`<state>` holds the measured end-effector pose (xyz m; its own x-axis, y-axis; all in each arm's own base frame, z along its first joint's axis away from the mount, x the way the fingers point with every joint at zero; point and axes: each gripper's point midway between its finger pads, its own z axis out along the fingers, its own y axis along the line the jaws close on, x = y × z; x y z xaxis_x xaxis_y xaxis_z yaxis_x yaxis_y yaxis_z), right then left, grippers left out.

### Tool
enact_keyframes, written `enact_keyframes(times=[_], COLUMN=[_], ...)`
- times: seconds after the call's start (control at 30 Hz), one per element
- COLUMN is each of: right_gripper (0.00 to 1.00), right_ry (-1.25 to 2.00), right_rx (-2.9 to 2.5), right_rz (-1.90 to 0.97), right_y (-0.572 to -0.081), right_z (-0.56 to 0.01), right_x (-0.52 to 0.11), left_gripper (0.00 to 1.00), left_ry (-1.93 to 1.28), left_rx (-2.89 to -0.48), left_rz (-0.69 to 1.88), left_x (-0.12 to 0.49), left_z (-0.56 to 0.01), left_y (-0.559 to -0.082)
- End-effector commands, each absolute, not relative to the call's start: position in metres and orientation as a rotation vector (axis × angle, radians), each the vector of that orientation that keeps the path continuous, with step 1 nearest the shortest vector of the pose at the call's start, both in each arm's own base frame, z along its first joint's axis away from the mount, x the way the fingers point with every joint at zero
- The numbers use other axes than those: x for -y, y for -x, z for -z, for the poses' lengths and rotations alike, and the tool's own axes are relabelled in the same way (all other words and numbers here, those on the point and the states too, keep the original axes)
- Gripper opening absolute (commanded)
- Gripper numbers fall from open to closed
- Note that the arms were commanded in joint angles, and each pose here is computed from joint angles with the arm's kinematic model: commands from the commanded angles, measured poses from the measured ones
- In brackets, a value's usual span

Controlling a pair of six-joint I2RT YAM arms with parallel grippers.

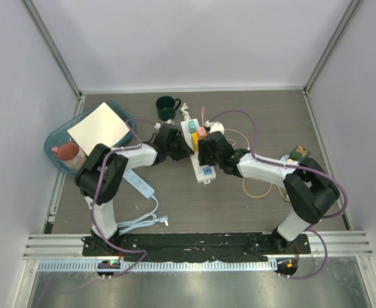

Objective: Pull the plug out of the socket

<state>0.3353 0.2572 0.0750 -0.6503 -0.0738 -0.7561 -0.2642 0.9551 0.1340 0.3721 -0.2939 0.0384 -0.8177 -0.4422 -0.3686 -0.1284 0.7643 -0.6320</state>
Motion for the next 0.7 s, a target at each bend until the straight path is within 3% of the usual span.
enact_keyframes(times=[0.0, 0.4, 0.67], right_gripper=[0.02, 0.01, 0.03], right_ry=[0.129, 0.133, 0.126], right_rx=[-2.07, -2.113, -2.054], right_rz=[-0.641, -0.389, -0.356], right_y=[-0.341, -0.344, -0.338], right_z=[-0.16, -0.151, -0.183], right_x=[-0.303, -0.267, -0.249], left_gripper=[0.27, 0.26, 0.32], left_ry=[0.483, 0.458, 0.34], left_rx=[-2.696, -2.708, -2.617], left_rz=[0.404, 0.395, 0.708], left_x=[0.235, 0.236, 0.281], left_z=[0.05, 0.045, -0.033], left_y=[-0.329, -0.33, -0.352])
